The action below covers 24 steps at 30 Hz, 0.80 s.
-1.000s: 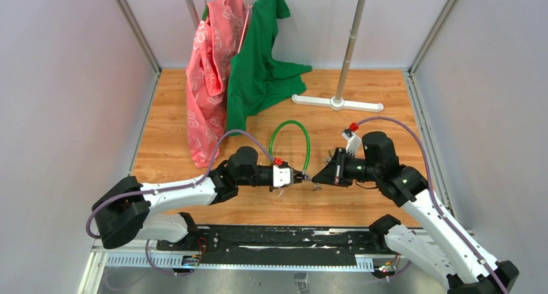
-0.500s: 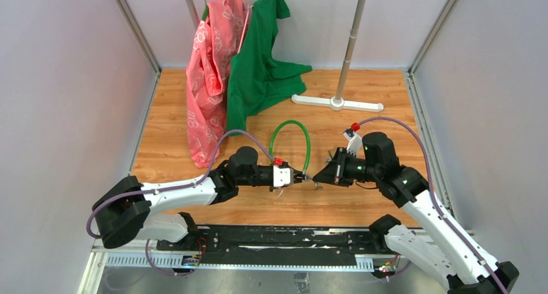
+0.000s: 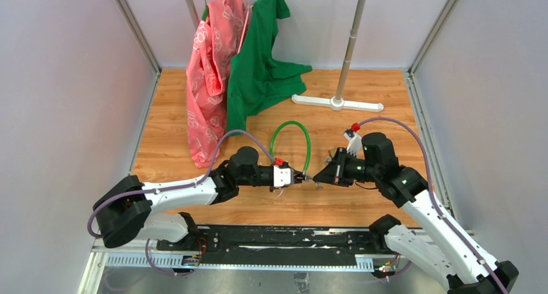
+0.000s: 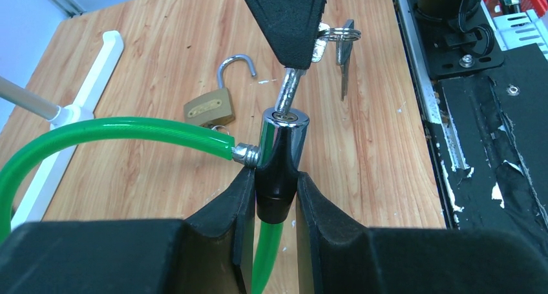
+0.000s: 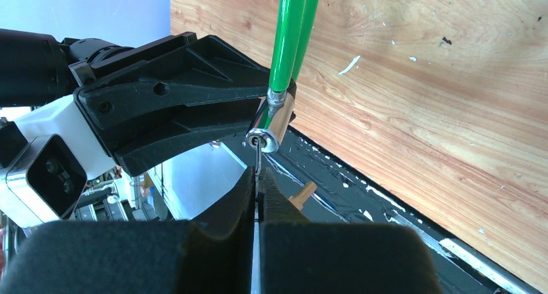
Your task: Unlock with the key
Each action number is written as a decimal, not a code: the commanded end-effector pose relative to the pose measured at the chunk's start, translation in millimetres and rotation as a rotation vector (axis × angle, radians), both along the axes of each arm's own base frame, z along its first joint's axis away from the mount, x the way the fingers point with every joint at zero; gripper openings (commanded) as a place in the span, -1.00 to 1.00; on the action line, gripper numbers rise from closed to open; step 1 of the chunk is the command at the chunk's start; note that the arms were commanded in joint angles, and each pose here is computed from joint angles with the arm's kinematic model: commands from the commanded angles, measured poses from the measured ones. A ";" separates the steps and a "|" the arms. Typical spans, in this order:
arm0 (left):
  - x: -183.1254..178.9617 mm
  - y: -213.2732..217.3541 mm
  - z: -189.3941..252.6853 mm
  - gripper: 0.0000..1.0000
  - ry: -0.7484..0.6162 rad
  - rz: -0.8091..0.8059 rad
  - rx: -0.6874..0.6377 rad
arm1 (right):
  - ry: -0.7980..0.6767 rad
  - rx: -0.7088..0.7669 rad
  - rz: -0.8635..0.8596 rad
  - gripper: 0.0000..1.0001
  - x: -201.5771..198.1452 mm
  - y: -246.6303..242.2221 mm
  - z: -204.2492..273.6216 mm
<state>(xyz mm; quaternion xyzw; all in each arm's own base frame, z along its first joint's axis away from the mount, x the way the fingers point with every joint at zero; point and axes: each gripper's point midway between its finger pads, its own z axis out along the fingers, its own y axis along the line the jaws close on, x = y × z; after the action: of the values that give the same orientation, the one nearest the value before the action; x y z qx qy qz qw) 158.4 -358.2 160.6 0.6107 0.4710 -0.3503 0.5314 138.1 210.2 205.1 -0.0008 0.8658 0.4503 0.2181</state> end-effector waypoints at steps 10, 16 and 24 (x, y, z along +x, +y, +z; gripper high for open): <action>-1.7 -12.3 19.1 -1.00 -0.071 -0.034 -0.064 | 0.013 -0.011 -0.020 -1.00 2.5 -3.3 -9.9; 0.8 -12.8 19.2 -1.00 -0.074 -0.023 -0.063 | 0.021 -0.010 -0.014 -1.00 0.3 -3.4 -12.7; 3.7 -14.4 17.0 -1.00 -0.069 -0.013 -0.056 | 0.049 -0.004 -0.007 -1.00 -4.8 -3.1 -18.4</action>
<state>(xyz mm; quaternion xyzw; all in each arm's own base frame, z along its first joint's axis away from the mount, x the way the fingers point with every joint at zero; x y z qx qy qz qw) 156.0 -360.8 148.1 0.6167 0.4792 -0.3505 0.5170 136.1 209.8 192.9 0.0015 0.8695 0.4476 0.2087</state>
